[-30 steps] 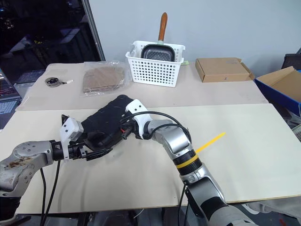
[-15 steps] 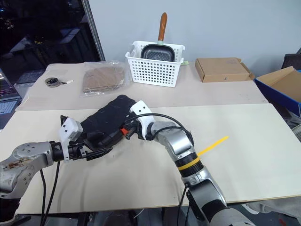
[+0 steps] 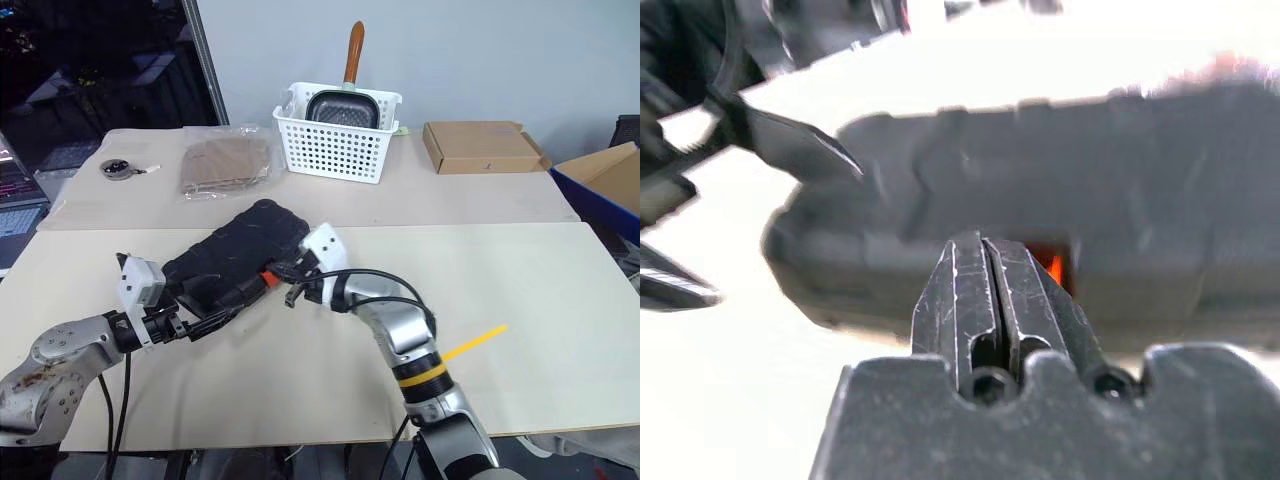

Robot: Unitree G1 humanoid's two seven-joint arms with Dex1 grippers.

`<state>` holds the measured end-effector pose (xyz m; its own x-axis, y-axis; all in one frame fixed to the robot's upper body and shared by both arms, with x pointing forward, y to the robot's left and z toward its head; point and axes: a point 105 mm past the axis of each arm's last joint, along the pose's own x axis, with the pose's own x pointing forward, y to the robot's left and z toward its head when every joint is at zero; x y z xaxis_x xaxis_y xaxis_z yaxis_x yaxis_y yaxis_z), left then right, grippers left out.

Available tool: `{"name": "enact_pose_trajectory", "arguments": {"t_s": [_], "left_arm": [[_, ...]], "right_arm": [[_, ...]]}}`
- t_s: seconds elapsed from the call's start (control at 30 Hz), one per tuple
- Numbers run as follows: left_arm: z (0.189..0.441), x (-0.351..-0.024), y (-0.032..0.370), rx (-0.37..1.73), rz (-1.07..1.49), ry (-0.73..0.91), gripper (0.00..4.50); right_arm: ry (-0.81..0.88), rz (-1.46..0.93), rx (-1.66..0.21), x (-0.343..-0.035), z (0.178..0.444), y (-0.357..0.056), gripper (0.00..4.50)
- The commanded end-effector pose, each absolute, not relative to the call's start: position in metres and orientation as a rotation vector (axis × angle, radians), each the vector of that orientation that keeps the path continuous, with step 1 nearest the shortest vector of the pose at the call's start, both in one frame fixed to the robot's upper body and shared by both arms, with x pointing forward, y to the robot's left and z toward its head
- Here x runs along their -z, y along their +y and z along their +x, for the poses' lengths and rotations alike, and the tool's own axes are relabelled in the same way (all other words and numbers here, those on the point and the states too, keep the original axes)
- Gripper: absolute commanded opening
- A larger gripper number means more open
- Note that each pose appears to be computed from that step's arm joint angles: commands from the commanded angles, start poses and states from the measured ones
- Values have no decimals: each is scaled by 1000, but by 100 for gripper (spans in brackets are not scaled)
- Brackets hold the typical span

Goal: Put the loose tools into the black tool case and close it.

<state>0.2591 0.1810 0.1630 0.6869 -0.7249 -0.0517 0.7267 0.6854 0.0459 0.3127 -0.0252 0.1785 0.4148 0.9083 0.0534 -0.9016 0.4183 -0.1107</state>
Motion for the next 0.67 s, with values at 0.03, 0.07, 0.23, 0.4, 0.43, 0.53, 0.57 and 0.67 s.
{"name": "enact_pose_trajectory", "arguments": {"t_s": [0.03,0.07,0.23,0.4,0.43,0.53,0.57,0.67], "left_arm": [[235,-188,185,820,48,-39,450],[226,-187,188,814,39,-25,450],[193,-171,210,760,40,84,450],[171,-149,234,682,33,182,450],[168,-147,237,674,27,193,450],[163,-140,241,667,32,213,450],[162,-138,242,664,33,216,450],[162,-136,243,666,24,218,450]], "right_arm": [[-184,-126,-1133,-193,292,-63,128],[-169,-188,-1133,-187,285,-78,148],[-50,-335,-1090,-166,261,-139,334],[-4,-374,-1065,-162,244,-176,444],[-2,-380,-1060,-161,242,-180,444],[6,-381,-1045,-158,240,-190,444],[10,-381,-1042,-157,240,-192,444],[19,-376,-1030,-151,242,-198,444]]}}
